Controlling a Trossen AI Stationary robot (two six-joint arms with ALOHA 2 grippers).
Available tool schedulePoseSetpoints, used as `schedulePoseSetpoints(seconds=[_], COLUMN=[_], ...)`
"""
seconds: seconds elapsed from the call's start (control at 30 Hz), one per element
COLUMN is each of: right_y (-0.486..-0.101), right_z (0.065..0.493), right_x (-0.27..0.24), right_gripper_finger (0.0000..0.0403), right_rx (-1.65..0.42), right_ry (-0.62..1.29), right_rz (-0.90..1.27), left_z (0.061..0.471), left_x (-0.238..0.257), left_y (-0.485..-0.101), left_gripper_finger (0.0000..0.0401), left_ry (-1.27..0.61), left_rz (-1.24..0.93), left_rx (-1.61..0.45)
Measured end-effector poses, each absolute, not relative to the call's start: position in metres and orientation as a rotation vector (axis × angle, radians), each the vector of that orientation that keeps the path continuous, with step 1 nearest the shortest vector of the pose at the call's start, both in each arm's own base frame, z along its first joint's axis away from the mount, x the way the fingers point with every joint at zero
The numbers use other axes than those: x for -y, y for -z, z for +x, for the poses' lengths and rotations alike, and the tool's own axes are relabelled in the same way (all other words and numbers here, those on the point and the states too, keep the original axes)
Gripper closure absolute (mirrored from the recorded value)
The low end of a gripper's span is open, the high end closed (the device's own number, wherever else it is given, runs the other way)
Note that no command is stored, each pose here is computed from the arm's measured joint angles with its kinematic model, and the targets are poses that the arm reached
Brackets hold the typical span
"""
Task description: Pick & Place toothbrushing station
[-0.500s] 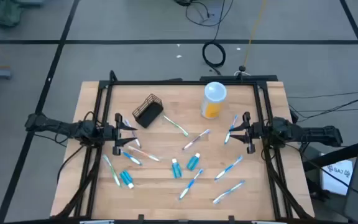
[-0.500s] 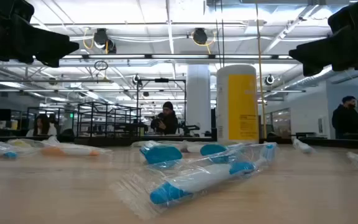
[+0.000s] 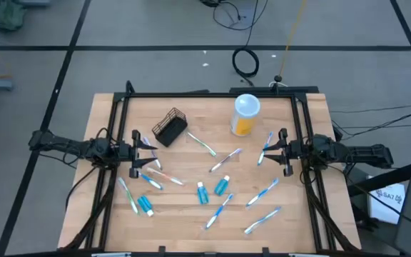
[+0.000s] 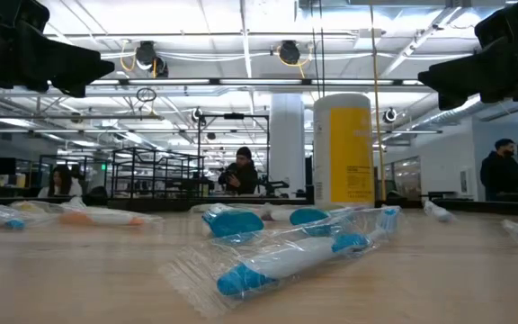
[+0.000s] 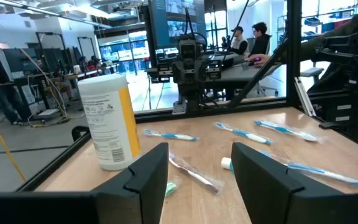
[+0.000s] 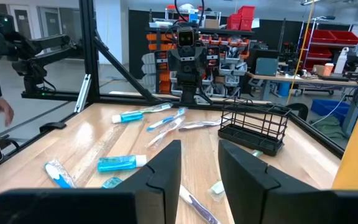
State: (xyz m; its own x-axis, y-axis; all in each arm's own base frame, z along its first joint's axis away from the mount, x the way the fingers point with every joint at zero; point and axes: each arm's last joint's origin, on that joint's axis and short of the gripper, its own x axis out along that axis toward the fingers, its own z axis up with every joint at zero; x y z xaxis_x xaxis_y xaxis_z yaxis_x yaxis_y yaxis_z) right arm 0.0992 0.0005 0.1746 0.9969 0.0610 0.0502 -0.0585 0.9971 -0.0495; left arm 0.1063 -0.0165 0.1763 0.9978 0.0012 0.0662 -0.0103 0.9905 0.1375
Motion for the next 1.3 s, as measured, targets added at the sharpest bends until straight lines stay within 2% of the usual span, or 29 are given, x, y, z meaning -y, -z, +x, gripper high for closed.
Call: schedulePoseSetpoints(seconds=[0.43, 0.57, 0.8, 0.93, 1.13, 1.3], right_y=[-0.175, -0.175, -0.175, -0.175, -0.175, -0.175], right_z=[0.099, 0.099, 0.099, 0.099, 0.099, 0.099], right_x=[0.0, 0.0, 0.0, 0.0, 0.0, 0.0], right_gripper_finger=[0.0305, 0.0305, 0.0305, 0.0305, 0.0305, 0.0305], right_rx=[0.055, 0.054, 0.054, 0.054, 0.054, 0.054], right_ry=[-0.06, -0.06, -0.06, -0.06, -0.06, -0.06], right_rz=[-0.048, -0.049, -0.049, -0.049, -0.049, -0.049], left_z=[0.106, 0.106, 0.103, 0.102, 0.105, 0.105], left_x=[0.016, 0.017, 0.016, 0.012, 0.009, 0.008], left_y=[-0.177, -0.18, -0.196, -0.198, -0.181, -0.161], left_gripper_finger=[0.0217, 0.0217, 0.0217, 0.0217, 0.0217, 0.0217], left_ry=[-0.005, 0.021, 0.042, -0.088, -0.249, -0.301], left_rz=[0.126, -0.001, -0.212, -0.288, -0.432, -0.669], left_rx=[0.072, 0.103, 0.27, 0.298, 0.167, 0.01])
